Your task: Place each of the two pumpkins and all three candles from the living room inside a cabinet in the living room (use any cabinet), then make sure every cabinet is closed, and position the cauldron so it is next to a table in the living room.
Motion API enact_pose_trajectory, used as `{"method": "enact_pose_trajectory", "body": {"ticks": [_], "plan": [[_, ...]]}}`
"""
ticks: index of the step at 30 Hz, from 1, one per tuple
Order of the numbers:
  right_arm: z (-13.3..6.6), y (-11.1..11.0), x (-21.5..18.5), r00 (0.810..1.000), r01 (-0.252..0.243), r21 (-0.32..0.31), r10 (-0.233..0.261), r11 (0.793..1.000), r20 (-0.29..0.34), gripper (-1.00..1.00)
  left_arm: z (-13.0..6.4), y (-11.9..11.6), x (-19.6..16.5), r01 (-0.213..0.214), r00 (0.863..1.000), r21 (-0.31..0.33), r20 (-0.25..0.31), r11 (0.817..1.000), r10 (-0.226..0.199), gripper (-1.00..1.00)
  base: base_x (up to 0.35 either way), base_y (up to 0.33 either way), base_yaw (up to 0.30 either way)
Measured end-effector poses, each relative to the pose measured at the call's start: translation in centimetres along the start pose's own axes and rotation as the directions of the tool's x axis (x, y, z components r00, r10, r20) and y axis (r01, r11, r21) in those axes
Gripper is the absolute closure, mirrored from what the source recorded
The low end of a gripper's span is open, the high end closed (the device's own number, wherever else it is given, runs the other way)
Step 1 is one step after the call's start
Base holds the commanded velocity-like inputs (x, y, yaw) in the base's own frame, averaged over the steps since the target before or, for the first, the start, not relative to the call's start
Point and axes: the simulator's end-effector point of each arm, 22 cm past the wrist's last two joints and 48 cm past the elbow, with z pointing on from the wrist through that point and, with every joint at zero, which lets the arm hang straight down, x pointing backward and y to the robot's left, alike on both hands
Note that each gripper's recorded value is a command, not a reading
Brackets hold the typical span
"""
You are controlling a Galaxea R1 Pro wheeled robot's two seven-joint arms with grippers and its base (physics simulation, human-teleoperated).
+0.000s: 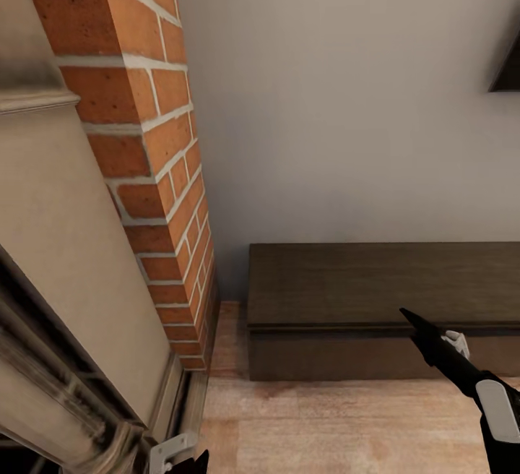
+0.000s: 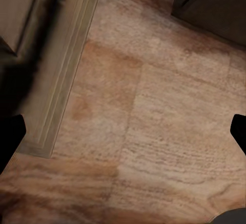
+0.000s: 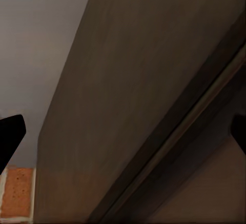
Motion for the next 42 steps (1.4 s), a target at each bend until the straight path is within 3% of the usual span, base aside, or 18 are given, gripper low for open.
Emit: {"method": "enact_pose_trajectory", "body": {"ticks": [10,15,16,17,40,42], "plan": [[-0.1,1.0,0.0,0.999,0.025,0.016,-0.025,1.0,-0.031,-1.0,0.1,0.7,-0.5,0.012,1.0,-0.013,0.009,1.0,-0.012,-1.0,0.0,0.0,0.0],[-0.6,-0.3,0.4,1.0,-0.029,0.007,0.029,1.0,-0.003,-1.0,0.2,0.1,-2.3,-0.028,0.998,0.002,0.049,1.0,0.028,-1.0,0.0,0.0,0.0],[-1.0,-2.8,-0.2,0.994,-0.082,0.002,0.081,0.997,0.067,-1.0,0.2,-2.1,-2.0,-0.062,0.997,0.043,0.046,0.997,0.06,-1.0,-0.02,0.0,0.0],[-1.1,-2.9,-0.1,0.994,-0.09,0.0,0.089,0.996,0.07,-1.0,0.2,-2.2,-2.1,-0.065,0.997,0.045,0.047,0.997,0.063,-1.0,-0.073,0.018,0.0],[-1.1,-2.6,-0.4,0.994,-0.082,-0.007,0.082,0.997,0.075,-1.0,0.2,-2.0,-2.1,-0.061,0.997,0.044,0.045,0.997,0.059,-1.0,-0.265,0.158,0.0],[-1.1,-2.4,-0.6,0.994,-0.076,-0.012,0.077,0.997,0.079,-1.0,0.4,-0.9,-3.1,-0.037,0.998,0.023,0.059,0.999,0.036,-1.0,-0.29,0.197,0.0]]}}
